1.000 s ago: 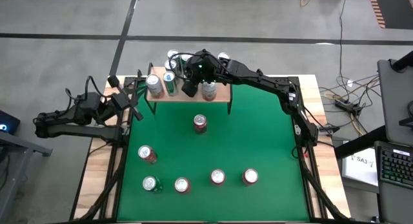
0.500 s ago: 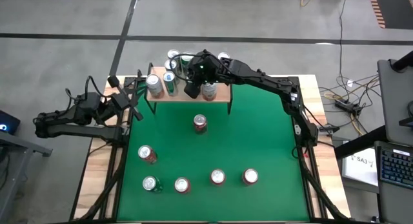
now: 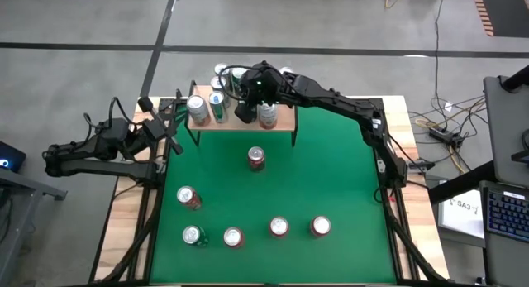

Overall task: Place canned beverage on shelf
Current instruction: Put the orange can on the shelf

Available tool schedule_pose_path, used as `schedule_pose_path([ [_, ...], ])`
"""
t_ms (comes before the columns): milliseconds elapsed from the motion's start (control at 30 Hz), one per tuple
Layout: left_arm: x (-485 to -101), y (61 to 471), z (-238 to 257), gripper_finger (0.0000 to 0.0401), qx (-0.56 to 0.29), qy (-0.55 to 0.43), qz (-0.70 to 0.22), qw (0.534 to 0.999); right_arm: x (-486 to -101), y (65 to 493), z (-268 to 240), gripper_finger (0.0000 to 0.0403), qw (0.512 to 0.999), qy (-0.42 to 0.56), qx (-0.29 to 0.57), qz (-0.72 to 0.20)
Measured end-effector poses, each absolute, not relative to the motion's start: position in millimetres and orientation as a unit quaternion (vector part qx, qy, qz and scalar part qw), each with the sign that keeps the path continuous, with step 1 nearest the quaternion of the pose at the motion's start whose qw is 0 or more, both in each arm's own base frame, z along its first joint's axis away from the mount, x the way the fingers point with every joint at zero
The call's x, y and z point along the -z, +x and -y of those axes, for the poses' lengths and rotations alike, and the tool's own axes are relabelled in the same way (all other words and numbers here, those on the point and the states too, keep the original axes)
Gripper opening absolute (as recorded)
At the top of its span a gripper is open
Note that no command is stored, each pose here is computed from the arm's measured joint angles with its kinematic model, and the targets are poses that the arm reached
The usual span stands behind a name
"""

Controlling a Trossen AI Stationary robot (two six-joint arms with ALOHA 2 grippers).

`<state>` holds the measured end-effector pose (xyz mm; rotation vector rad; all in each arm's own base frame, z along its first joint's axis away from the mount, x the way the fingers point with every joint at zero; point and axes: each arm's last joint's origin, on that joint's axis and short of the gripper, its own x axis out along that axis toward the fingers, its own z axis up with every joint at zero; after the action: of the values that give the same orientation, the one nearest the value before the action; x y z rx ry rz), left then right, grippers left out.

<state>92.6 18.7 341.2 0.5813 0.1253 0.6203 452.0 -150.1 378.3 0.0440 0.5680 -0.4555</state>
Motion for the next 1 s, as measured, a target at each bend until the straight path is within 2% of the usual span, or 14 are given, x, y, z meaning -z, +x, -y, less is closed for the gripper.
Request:
schedule_pose_path([
  [1000, -341.2, 92.6, -18.8, 0.0, -0.301, 0.282, -0.061, 0.909, -370.6, 453.8, 134.5, 0.0009, 0.925, 0.039, 0.212, -0.312],
])
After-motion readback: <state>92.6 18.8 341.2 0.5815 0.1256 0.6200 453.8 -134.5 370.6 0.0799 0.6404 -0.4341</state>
